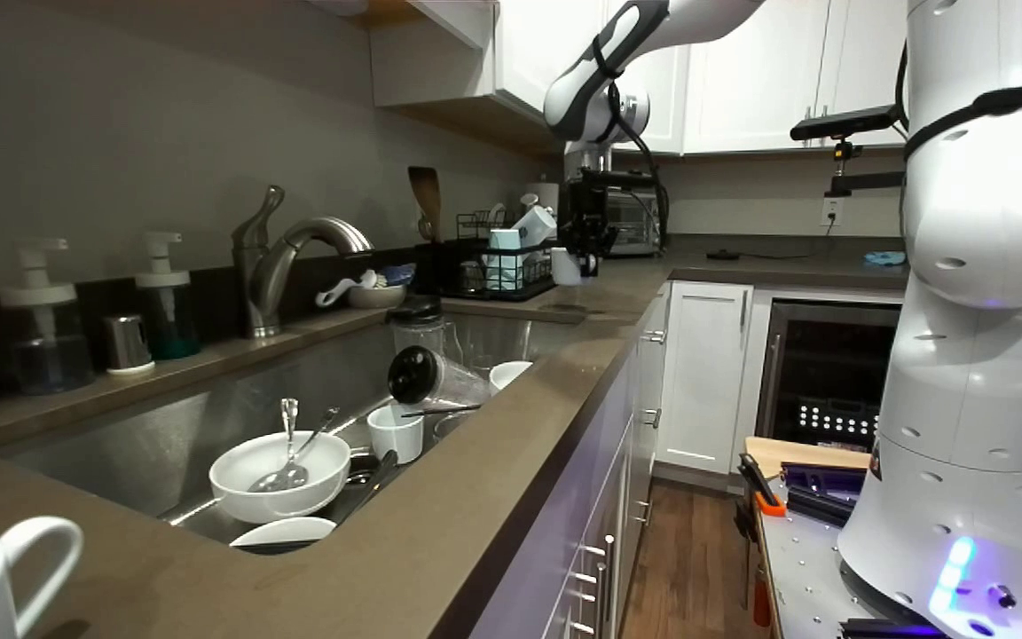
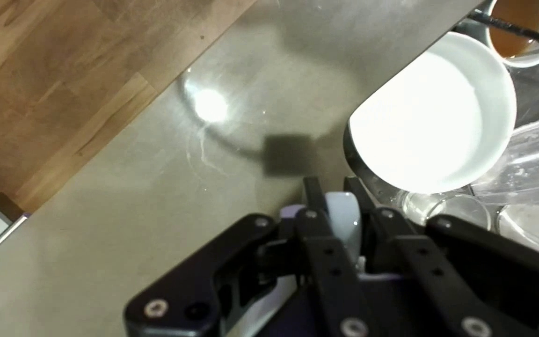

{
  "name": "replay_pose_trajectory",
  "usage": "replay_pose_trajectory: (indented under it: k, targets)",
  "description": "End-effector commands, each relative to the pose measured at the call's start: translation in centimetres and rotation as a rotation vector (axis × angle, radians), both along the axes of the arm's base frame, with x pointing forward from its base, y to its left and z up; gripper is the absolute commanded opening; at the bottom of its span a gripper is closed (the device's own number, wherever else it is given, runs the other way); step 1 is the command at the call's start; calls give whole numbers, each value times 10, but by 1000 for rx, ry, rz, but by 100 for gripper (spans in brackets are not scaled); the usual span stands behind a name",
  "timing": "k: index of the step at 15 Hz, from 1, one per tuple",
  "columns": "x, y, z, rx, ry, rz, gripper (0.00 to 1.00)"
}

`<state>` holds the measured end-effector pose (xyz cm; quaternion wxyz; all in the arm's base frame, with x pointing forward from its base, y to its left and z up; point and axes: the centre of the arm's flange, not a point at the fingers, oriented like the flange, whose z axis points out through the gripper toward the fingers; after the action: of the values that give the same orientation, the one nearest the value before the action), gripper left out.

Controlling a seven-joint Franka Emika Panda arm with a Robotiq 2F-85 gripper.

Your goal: Pick up the white mug on the right side of the counter, pour the liquid out of the mug and into the sink, place the mug down on the right side of the counter

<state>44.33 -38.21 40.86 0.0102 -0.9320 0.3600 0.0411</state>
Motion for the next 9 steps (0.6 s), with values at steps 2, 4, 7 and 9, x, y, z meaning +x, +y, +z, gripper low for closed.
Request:
replay_pose_trajectory:
  k: [2,4,7,9]
  targets:
    - [6,25,9,17,-36,173,4]
    - [12,37,6,31,-31,240,4]
    - [17,58,2,50,-25,340,4]
    - [17,69,0,64,-22,412,4]
